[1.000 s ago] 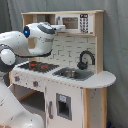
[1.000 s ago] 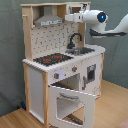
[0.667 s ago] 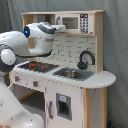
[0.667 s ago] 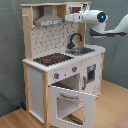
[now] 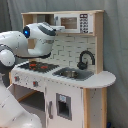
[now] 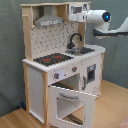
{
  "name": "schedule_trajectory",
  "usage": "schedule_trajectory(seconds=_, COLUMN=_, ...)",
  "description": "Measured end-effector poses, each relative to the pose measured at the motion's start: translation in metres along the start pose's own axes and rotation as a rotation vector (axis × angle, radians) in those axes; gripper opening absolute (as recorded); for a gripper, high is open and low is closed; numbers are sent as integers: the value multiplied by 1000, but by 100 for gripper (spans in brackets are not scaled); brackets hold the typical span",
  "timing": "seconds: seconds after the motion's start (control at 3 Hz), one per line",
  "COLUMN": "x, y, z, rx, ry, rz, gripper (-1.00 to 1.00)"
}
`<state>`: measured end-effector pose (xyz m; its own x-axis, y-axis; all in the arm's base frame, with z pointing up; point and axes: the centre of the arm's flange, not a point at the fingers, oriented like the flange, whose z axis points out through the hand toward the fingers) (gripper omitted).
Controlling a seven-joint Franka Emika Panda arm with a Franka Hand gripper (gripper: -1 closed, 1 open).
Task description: Play with the kitchen
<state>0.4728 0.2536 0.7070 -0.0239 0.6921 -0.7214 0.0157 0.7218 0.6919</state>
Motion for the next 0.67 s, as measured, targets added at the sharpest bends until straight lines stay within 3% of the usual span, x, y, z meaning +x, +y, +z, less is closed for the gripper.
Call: schedule_trajectory(seconds=0.67, x=-8, y=-10, z=-21, rx=-66, ry=45, rz=7, gripper=-100)
